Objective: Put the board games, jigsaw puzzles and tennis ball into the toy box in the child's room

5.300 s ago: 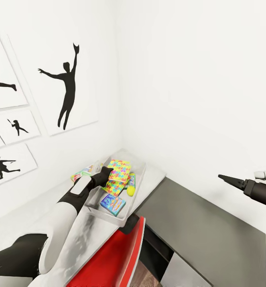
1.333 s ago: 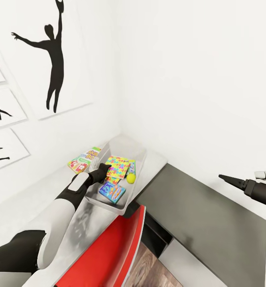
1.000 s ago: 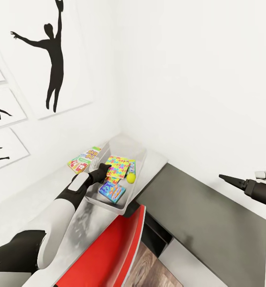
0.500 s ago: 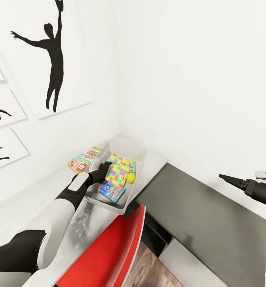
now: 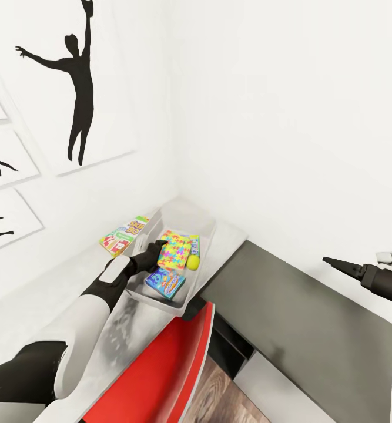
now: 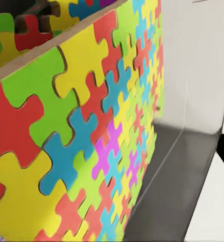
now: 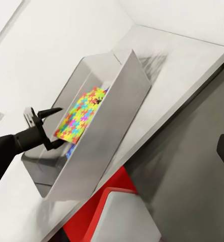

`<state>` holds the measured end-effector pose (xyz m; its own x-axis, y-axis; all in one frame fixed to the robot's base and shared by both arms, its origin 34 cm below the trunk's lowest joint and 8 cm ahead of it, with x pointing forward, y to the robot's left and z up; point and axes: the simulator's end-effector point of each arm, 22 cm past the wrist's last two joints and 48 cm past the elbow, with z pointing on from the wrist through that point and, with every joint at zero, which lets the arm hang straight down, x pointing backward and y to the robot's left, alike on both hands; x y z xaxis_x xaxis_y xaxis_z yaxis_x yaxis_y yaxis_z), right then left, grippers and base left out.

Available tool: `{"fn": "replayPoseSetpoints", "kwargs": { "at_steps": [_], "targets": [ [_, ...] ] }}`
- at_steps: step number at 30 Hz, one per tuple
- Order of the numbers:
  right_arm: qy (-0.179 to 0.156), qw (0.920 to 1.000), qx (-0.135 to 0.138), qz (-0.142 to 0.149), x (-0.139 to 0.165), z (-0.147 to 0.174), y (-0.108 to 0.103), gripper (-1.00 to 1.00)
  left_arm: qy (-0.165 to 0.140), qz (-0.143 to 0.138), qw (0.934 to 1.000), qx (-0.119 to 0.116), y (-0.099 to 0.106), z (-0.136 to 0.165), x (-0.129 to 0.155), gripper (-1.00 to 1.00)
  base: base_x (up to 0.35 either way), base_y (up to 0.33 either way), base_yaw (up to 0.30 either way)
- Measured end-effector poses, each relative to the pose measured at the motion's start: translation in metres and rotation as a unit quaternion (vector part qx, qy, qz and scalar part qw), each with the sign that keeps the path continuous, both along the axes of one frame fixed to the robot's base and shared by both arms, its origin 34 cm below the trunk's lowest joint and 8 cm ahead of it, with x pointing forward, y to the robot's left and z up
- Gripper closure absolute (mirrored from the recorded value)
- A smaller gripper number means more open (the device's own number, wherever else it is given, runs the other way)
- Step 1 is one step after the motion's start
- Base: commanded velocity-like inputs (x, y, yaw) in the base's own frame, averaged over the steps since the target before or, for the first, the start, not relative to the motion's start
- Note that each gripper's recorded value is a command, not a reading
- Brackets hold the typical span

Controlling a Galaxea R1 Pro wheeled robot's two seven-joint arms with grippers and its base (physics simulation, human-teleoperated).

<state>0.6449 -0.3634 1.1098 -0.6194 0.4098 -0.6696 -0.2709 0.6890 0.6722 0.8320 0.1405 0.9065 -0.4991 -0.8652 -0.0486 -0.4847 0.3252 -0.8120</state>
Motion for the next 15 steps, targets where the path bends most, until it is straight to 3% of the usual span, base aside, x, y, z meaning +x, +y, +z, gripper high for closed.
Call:
{"fn": "replayPoseSetpoints", "kwargs": {
  "at_steps": [8, 15],
  "targets": [
    [0.000, 1.0000, 0.000, 0.000, 0.000, 0.000, 0.000, -1.00, 0.013, 0.004, 0.9993, -0.036, -0.007, -0.005, -0.008, -1.00, 0.000, 0.000, 0.000],
    [0.000, 1.0000, 0.000, 0.000, 0.000, 0.000, 0.000, -1.00, 0.046, -0.004, 0.9965, -0.070, -0.018, -0.016, -0.026, -1.00, 0.000, 0.000, 0.000]
  ]
}}
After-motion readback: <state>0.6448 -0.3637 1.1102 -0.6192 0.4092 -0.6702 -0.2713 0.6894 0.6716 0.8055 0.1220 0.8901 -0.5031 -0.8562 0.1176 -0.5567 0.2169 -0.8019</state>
